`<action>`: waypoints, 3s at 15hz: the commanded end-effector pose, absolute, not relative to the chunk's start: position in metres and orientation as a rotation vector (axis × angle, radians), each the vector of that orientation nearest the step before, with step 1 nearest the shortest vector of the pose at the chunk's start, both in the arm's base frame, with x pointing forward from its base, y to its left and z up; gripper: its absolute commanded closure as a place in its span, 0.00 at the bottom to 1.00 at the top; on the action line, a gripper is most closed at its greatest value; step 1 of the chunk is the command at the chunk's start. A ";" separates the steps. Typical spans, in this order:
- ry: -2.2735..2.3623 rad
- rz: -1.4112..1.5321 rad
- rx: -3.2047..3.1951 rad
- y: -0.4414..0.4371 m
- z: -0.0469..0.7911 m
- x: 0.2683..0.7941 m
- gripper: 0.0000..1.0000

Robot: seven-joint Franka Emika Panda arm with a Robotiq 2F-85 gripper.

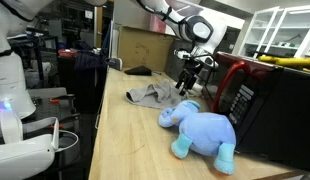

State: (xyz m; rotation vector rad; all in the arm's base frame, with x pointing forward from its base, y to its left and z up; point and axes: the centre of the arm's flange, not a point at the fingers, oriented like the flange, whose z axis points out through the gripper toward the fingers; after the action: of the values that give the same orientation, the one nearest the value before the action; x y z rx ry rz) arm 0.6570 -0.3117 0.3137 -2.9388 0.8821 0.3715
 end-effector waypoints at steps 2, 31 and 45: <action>1.155 0.404 -2.889 -0.302 0.314 0.627 0.00; 1.740 -0.004 -2.397 -0.238 0.305 0.550 0.93; 0.951 -0.107 -2.616 -0.155 0.367 0.521 0.99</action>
State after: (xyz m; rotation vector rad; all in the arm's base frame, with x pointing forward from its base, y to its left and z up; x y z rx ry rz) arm 0.5442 -0.1771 0.3499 -2.5877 1.1427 -0.1101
